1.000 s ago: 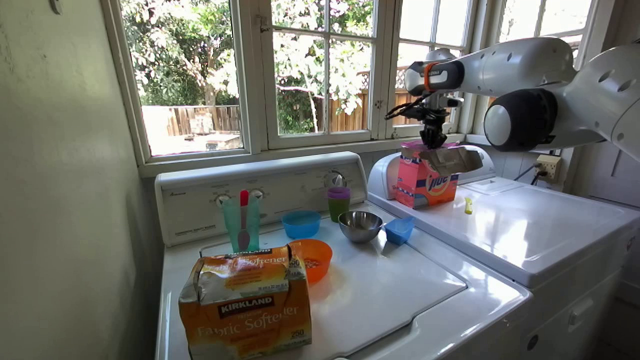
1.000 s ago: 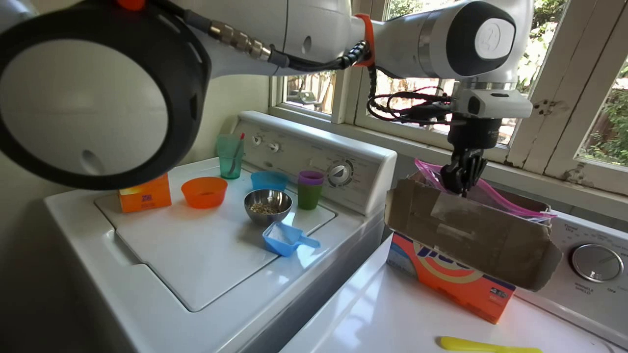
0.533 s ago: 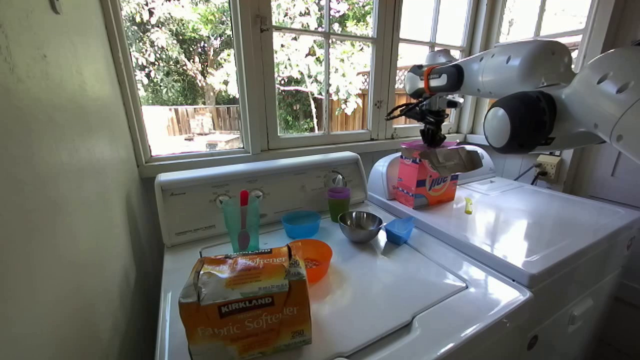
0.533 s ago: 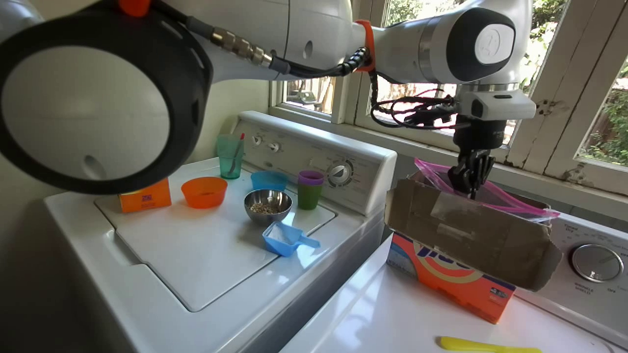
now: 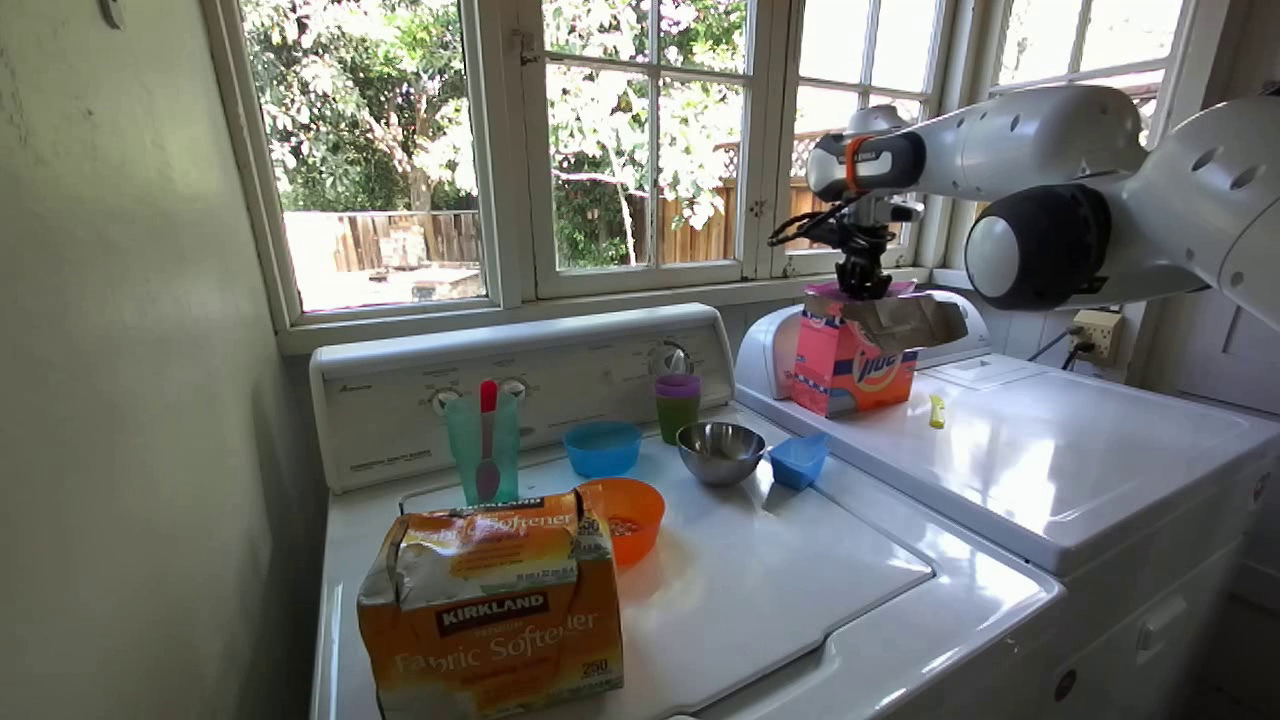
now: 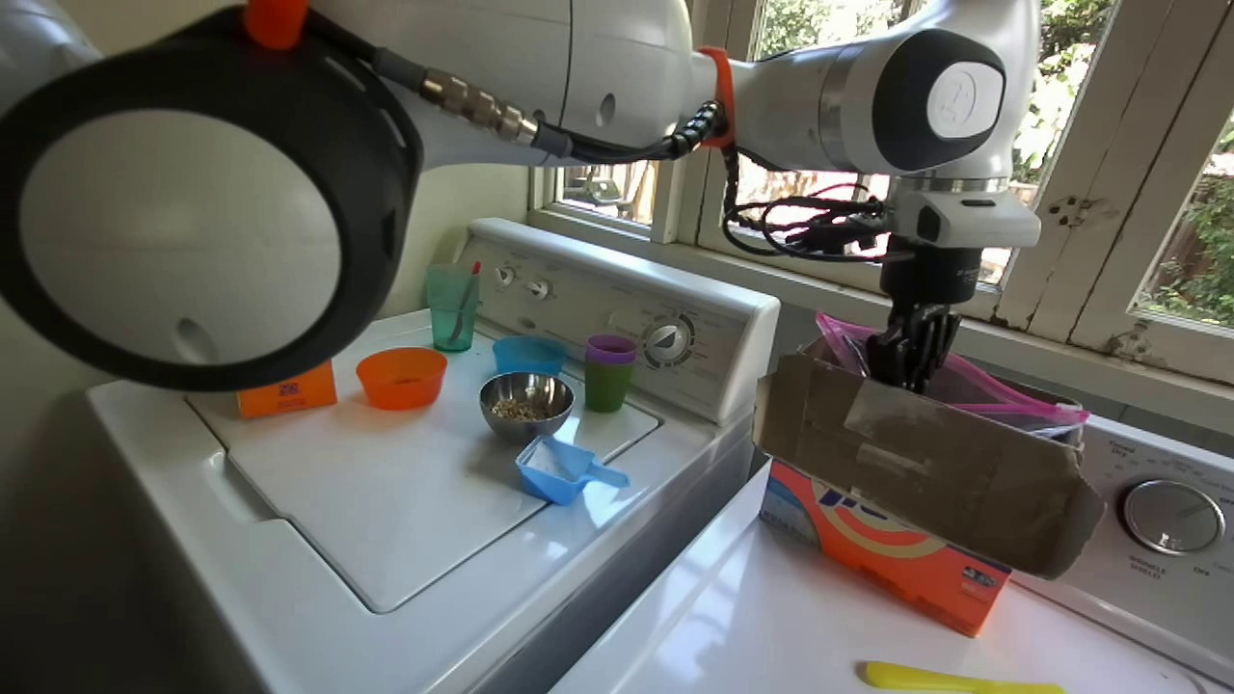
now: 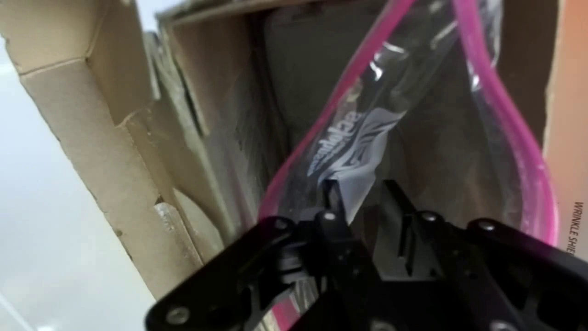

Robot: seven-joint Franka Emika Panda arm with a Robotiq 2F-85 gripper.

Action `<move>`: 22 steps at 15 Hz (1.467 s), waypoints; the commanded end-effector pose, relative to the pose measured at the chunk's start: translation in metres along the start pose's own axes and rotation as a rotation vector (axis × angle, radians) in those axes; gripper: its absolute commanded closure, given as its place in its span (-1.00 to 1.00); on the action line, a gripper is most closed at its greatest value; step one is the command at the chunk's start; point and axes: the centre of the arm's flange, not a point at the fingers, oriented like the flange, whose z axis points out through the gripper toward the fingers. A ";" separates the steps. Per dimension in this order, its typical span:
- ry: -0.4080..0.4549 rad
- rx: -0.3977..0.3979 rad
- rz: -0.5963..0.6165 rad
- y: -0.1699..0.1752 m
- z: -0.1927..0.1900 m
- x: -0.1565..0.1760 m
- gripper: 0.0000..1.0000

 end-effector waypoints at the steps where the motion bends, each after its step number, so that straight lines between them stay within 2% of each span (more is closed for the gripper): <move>1: -0.031 -0.017 -0.026 -0.065 -0.013 0.011 -0.23; 6: -0.035 0.017 -0.045 -0.063 -0.026 0.009 -0.96; 7: -0.035 0.018 -0.047 -0.063 -0.027 0.009 -1.00; 16: -0.063 0.000 -0.036 -0.060 -0.029 0.012 -1.00; 19: -0.085 0.004 -0.059 -0.040 -0.053 0.003 -1.00; 22: -0.065 0.085 -0.086 -0.022 -0.093 -0.005 -1.00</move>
